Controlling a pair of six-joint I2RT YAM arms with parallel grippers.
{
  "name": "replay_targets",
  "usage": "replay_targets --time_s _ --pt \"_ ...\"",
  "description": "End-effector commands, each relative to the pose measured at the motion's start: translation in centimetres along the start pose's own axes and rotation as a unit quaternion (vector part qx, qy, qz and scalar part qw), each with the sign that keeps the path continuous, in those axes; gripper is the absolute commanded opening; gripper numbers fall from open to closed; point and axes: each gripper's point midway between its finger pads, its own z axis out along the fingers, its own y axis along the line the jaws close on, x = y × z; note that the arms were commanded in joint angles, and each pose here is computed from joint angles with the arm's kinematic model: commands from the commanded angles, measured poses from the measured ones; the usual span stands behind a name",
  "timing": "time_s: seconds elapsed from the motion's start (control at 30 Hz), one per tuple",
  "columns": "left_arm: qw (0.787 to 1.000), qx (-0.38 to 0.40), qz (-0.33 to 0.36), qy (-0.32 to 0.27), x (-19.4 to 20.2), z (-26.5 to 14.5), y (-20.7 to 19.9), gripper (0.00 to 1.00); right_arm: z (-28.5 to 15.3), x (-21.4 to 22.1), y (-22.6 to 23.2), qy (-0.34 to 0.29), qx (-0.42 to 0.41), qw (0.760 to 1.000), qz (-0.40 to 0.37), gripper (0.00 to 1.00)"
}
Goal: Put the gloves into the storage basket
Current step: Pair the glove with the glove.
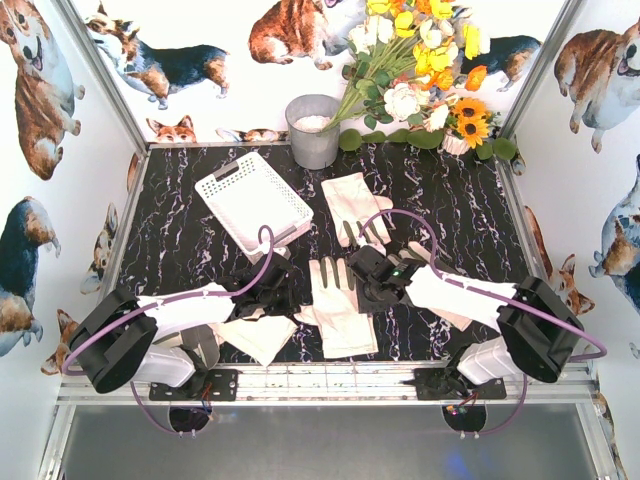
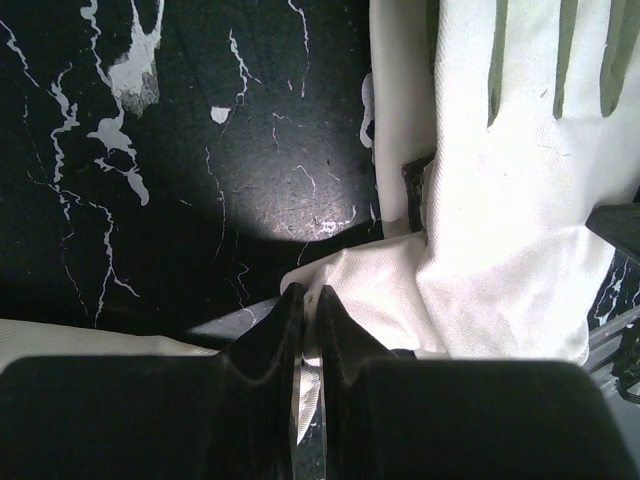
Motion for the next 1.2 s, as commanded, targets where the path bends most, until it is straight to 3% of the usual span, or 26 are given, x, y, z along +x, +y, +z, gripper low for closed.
replay_targets --time_s 0.0,0.17,0.4,0.5,0.6,0.7,0.9,1.17 --pt "0.999 -0.043 0.011 0.012 0.7 0.3 2.3 0.0 0.1 -1.1 -0.7 -0.012 0.031 0.999 0.003 0.22" --pt "0.999 -0.038 0.014 0.009 0.2 0.0 1.7 0.15 0.3 -1.2 -0.4 -0.009 0.028 1.0 0.003 0.24" --pt "0.998 -0.035 0.041 -0.009 -2.1 -2.2 -0.1 0.45 -1.3 -2.3 -0.2 -0.025 0.022 0.999 0.004 0.37" --pt "0.997 -0.046 0.058 -0.018 -3.3 -3.7 -0.6 0.51 -2.9 -3.0 -0.2 -0.038 0.019 0.999 0.003 0.41" --pt "0.996 -0.027 0.073 -0.032 -4.7 -5.3 -2.4 0.51 -4.6 -3.5 0.0 -0.049 0.008 0.999 0.003 0.45" --pt "0.995 0.042 0.084 -0.028 -4.7 -6.0 -5.5 0.46 -5.5 -3.2 0.9 -0.047 -0.031 0.998 0.006 0.46" --pt "0.98 0.179 0.081 0.022 -2.4 -5.3 -10.9 0.31 -4.5 -1.2 3.0 -0.008 -0.125 0.991 0.047 0.34" --pt "0.968 0.229 0.065 0.082 0.8 -3.1 -11.8 0.19 -2.5 -0.5 2.9 0.042 -0.168 0.981 0.092 0.17"
